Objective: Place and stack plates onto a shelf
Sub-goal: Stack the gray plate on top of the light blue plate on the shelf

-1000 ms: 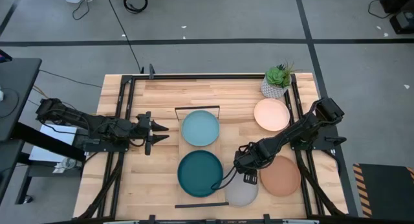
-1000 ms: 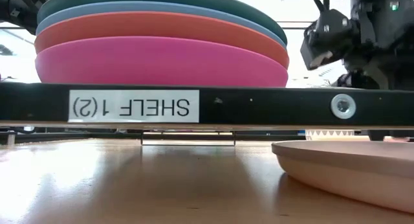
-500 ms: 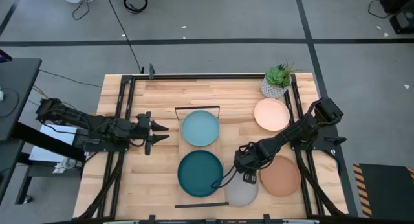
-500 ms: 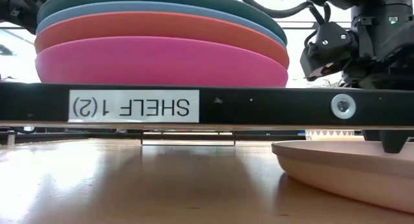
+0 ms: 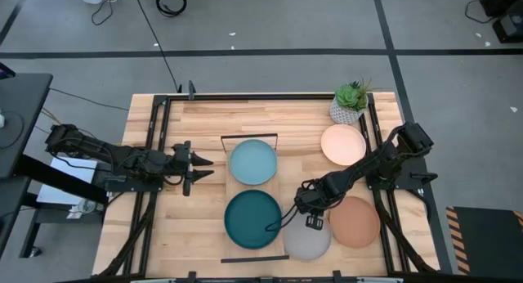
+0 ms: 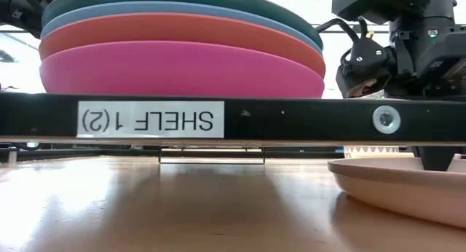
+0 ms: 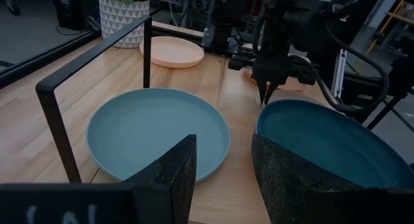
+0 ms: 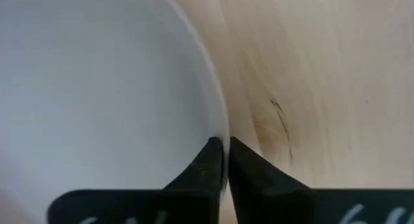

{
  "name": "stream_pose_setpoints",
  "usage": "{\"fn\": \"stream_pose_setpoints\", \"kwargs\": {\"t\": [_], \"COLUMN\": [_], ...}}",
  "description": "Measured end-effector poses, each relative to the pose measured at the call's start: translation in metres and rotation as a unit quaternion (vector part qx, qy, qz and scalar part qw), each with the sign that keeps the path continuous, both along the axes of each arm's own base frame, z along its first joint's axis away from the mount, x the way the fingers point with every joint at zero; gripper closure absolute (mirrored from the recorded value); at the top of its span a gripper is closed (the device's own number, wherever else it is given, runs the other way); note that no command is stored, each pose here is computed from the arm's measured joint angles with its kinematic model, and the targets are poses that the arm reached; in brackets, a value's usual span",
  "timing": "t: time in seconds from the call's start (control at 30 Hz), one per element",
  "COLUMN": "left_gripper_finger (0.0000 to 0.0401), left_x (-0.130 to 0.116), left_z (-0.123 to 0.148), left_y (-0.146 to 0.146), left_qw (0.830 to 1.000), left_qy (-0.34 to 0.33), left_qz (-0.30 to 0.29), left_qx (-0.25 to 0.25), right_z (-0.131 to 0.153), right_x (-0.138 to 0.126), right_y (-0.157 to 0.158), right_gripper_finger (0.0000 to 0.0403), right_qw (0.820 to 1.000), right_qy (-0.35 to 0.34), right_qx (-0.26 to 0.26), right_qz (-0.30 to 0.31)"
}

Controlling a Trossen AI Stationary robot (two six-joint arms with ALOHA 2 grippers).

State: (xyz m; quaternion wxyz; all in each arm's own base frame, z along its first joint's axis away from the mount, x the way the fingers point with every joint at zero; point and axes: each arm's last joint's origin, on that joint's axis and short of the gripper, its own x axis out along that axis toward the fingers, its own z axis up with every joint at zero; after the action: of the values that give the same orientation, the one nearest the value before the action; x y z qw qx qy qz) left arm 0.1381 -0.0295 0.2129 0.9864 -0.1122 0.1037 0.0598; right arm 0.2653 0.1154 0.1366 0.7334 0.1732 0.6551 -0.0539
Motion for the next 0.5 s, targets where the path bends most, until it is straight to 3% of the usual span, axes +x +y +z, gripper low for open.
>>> {"fn": "stream_pose_setpoints", "kwargs": {"t": [0.5], "left_gripper_finger": [0.0246], "left_x": [0.000], "left_z": [0.000], "left_y": [0.000], "left_qw": [1.000], "left_qy": [0.000], "left_qz": [0.000], "left_qx": [0.000], "right_z": [0.031], "right_x": [0.014], "right_y": [-0.016], "right_gripper_finger": [0.0382], "right_qw": [0.998], "right_qy": [0.041], "right_qx": [-0.033], "right_qz": [0.022]}}
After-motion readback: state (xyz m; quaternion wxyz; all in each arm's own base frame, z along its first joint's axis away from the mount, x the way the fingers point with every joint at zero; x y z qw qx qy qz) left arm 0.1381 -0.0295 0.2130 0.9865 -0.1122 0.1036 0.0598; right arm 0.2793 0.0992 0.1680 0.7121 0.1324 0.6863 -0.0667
